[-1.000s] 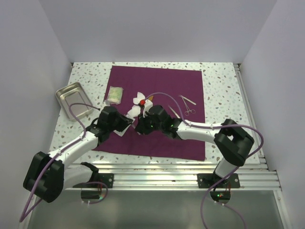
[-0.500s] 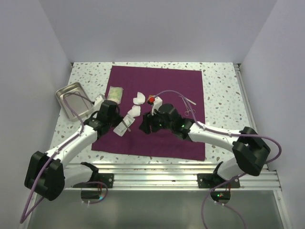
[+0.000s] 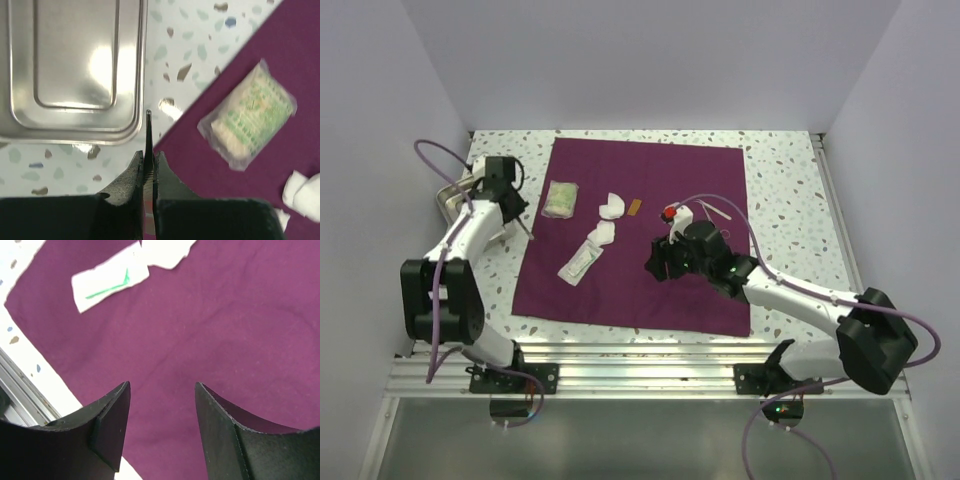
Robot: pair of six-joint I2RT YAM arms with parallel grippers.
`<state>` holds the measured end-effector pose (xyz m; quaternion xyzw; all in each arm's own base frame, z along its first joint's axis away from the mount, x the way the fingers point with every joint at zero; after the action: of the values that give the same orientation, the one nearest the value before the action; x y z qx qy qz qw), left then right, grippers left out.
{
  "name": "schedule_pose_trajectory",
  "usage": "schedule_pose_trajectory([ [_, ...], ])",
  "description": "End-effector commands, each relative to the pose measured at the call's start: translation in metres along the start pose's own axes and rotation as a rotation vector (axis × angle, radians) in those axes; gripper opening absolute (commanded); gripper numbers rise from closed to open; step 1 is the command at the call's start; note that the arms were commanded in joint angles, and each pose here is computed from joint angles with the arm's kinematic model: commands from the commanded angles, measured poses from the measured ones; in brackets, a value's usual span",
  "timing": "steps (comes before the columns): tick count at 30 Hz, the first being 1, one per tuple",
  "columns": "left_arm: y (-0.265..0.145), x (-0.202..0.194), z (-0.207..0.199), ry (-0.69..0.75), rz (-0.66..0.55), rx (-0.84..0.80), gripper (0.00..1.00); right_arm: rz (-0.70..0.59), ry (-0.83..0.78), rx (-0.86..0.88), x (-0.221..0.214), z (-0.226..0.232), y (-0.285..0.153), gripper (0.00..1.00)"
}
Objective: Prepare the surgical pack
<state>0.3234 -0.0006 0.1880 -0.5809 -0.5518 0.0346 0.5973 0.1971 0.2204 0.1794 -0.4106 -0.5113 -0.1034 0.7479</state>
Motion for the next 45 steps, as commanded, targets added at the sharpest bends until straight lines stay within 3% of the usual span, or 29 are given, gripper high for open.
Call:
schedule_pose_trajectory([
  [1, 0.008, 0.040, -0.004, 0.054, -0.044, 0.048, 0.00, 0.031, -0.017, 0.027, -0.010, -0.001, 0.006, 0.57],
  [5, 0.020, 0.071, -0.002, 0.044, -0.084, 0.059, 0.00, 0.014, -0.002, 0.035, -0.020, -0.001, 0.009, 0.57],
  [12, 0.061, 0.118, 0.006, 0.086, -0.055, 0.136, 0.00, -0.043, 0.000, 0.004, -0.042, -0.006, 0.000, 0.56],
  [19, 0.097, 0.121, 0.006, 0.111, -0.046, 0.236, 0.00, -0.093, -0.004, -0.036, -0.052, -0.011, -0.010, 0.56],
  [23, 0.130, 0.109, 0.004, 0.140, 0.030, 0.240, 0.00, -0.098, -0.016, -0.052, -0.052, -0.012, -0.013, 0.56],
  [34, 0.168, 0.092, -0.004, 0.139, 0.124, 0.154, 0.00, -0.119, -0.023, -0.077, -0.046, -0.014, -0.018, 0.56],
  [38, 0.170, 0.086, -0.006, 0.118, 0.156, 0.113, 0.14, -0.122, -0.026, -0.086, -0.045, -0.014, -0.020, 0.56],
  [45, 0.171, 0.076, -0.006, 0.096, 0.185, 0.055, 0.29, -0.130, -0.027, -0.093, -0.043, -0.014, -0.024, 0.56],
])
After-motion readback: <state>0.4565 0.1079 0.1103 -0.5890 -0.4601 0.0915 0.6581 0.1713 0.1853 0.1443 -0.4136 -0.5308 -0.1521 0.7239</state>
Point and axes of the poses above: each gripper's point midway between its finger pads, its own y axis out along the fingers, its own z axis along the line the jaws close on, x = y × z, the point moved 10 cm from there along -y, back along the fingers, and after that the axes turned 11 degrees about -y, right-handed, at the moved point
